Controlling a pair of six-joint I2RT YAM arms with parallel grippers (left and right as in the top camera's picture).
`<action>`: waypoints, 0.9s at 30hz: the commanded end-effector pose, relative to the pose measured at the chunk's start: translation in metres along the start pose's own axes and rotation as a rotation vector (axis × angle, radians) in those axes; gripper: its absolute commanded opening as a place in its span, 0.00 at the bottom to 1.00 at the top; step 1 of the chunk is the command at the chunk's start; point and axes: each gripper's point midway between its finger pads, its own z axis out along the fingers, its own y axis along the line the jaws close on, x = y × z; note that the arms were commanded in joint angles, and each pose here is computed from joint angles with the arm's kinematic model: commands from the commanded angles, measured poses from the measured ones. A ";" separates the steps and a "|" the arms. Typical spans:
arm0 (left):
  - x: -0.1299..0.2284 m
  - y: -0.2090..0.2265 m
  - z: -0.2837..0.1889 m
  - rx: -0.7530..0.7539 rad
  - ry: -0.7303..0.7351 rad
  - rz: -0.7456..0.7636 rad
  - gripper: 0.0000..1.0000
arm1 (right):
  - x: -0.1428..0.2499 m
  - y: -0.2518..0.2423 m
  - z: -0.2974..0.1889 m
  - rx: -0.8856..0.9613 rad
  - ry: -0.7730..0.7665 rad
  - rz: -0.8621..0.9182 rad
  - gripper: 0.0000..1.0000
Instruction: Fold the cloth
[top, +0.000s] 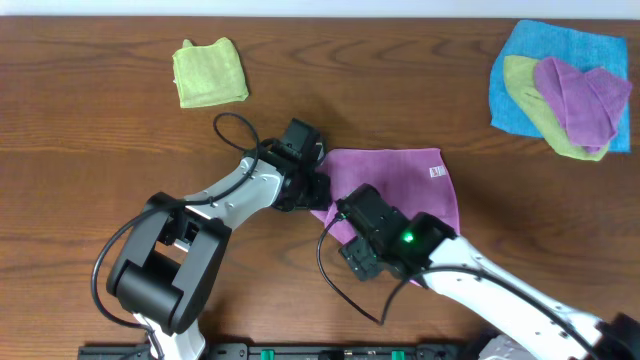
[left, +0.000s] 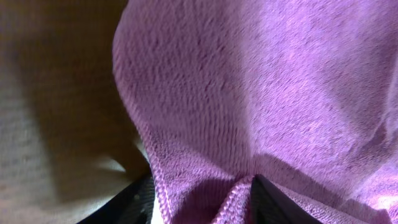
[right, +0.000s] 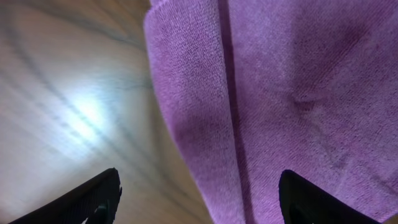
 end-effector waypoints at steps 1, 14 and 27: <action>-0.003 -0.001 0.003 0.014 -0.006 -0.008 0.52 | 0.006 -0.006 0.013 0.066 0.041 -0.016 0.80; -0.019 0.032 -0.005 -0.061 -0.055 -0.080 0.48 | 0.000 0.014 0.028 0.151 0.012 -0.125 0.72; -0.012 0.037 -0.007 -0.057 -0.021 -0.110 0.45 | -0.004 0.005 0.065 0.243 -0.014 -0.113 0.55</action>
